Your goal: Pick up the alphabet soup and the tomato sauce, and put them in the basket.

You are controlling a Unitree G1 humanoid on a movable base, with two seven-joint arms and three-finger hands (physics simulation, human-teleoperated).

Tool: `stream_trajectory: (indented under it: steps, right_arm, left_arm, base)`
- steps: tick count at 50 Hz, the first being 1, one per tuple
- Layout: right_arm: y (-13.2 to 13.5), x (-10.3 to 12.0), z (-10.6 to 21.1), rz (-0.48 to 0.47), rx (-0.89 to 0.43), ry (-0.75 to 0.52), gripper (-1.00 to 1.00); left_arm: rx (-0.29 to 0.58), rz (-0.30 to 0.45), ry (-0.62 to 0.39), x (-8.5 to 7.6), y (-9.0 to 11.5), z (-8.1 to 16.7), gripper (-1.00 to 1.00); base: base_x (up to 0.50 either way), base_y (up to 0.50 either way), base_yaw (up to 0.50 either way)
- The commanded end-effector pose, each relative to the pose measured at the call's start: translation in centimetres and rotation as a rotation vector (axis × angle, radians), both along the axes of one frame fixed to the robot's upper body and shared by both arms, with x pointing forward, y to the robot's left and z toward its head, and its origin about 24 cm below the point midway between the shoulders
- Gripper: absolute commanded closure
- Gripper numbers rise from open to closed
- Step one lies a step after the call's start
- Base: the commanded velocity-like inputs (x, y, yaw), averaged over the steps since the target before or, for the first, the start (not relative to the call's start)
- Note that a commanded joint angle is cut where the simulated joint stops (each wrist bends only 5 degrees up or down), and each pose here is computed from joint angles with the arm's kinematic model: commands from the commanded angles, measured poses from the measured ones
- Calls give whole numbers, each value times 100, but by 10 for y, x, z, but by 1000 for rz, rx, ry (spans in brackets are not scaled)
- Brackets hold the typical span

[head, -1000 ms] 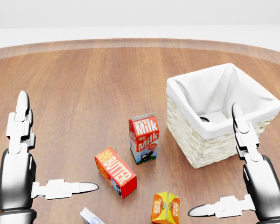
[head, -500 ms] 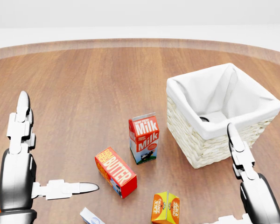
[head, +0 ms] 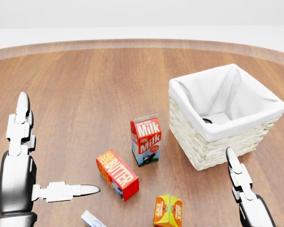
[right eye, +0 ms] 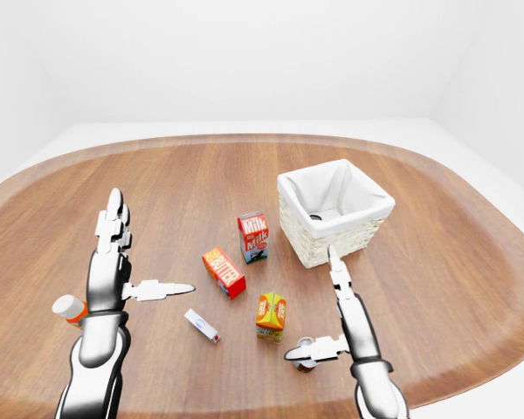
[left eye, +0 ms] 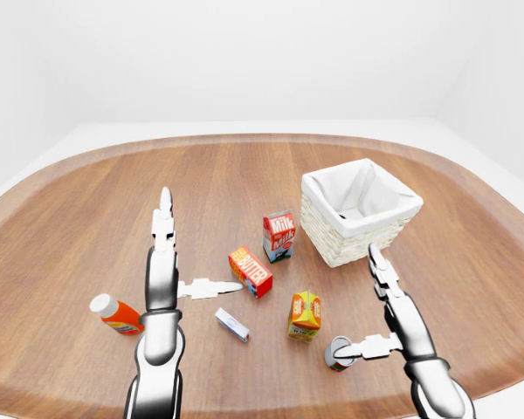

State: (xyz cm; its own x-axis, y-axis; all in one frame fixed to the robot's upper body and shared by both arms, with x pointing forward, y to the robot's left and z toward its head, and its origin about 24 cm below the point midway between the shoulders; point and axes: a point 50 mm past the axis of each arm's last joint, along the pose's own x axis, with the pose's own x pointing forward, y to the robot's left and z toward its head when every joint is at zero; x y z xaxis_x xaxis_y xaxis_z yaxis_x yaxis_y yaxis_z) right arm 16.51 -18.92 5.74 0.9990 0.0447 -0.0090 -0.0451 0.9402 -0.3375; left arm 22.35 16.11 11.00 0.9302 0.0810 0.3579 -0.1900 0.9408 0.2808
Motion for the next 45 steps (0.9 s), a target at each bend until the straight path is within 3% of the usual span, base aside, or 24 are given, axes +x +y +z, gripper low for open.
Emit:
stream_trajectory:
  steps: [1,3,7,30,32,34,45]
  right_arm:
    - [2,-5,-11,-6,3,51,-100]
    - [0,-6,-25,-31,1,109,-100]
    - [1,-6,-14,-14,-5,68,-100]
    - [-2,-9,-43,-65,-66,184,-100]
    - [-6,-11,-63,-107,-93,257,-100]
    - [-3,-9,-50,-79,-83,210,-100]
    - [-5,-8,-56,-89,-103,229,-100]
  left_arm:
    - [1,-1,-8,-1,0,2,-100]
    - [1,0,-5,-1,0,1,-100]
    - [2,-1,-5,-1,0,1,-100]
    - [5,-3,0,-1,0,0,-100]
    - [4,-2,2,-1,0,0,-100]
    - [4,-2,3,-1,0,0,-100]
    - [4,-2,-1,-1,0,1,-100]
  base:
    - [0,0,0]
    - [0,0,0]
    - [0,0,0]
    - [0,0,0]
    - [0,0,0]
    - [0,0,0]
    - [0,0,0]
